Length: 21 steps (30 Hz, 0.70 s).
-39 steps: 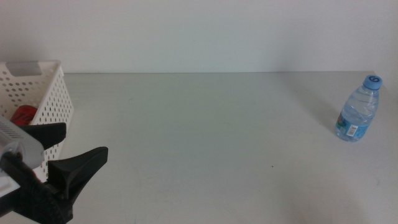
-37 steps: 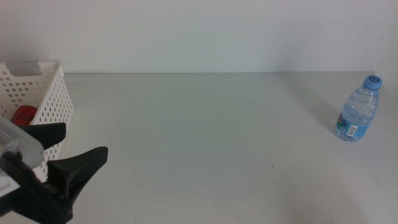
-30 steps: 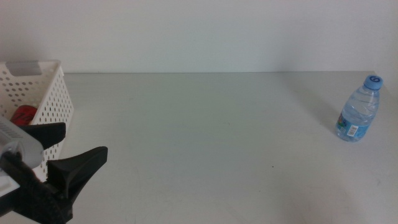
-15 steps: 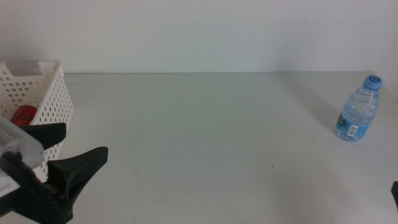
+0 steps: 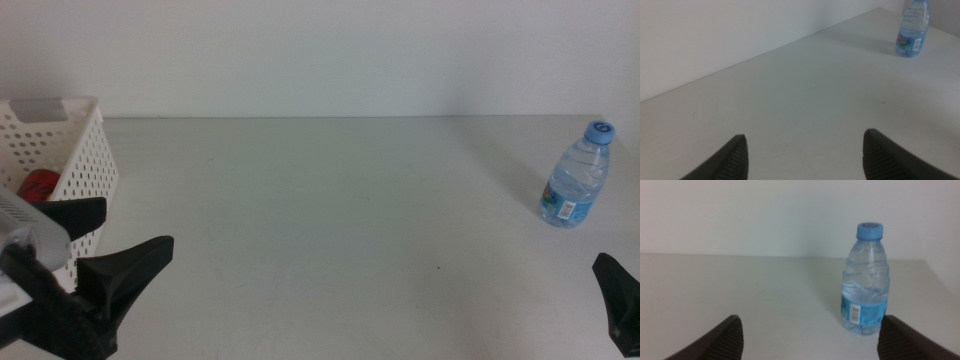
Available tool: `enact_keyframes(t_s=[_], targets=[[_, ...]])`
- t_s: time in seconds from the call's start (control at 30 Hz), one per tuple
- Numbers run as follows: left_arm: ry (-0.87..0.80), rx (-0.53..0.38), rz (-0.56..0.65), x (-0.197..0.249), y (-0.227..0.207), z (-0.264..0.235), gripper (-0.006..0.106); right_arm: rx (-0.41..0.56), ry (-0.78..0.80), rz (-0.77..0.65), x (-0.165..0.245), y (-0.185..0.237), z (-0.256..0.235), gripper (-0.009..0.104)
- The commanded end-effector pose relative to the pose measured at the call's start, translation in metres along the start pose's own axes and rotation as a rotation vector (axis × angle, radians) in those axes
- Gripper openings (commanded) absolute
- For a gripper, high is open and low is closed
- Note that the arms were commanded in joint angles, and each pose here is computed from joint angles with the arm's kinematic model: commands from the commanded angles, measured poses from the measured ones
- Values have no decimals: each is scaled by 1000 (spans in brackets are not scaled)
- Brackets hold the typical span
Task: Use arms to grab the bottles and put them into the dustbin to the left of the table.
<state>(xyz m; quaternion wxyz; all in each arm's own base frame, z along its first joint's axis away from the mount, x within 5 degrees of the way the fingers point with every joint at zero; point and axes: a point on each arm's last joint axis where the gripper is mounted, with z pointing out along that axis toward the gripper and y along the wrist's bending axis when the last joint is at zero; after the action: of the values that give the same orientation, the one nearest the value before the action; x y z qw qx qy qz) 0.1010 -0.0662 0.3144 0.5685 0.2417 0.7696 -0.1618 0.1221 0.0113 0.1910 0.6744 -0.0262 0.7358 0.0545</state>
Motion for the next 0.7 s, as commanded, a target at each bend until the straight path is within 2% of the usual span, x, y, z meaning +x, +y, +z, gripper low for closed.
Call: enact_keyframes(t_s=[0.0,0.13,0.23,0.37,0.5,0.67], targets=[[-100,1,-15,-16,0,-4,75,-19,-61,64,-6,1,5,73],[-100,1,-15,-16,0,-4,75,-14,13,94,4,0,14,73],[-100,1,-15,-16,0,-4,75,-1,9,110,8,-2,21,73],[-100,1,-15,-16,0,-4,75,79,-23,139,12,-10,30,73],[-100,1,-15,-16,0,-4,75,156,-66,43,11,-19,50,73],[-100,1,-15,-16,0,-4,75,169,-81,-30,7,-23,88,73]])
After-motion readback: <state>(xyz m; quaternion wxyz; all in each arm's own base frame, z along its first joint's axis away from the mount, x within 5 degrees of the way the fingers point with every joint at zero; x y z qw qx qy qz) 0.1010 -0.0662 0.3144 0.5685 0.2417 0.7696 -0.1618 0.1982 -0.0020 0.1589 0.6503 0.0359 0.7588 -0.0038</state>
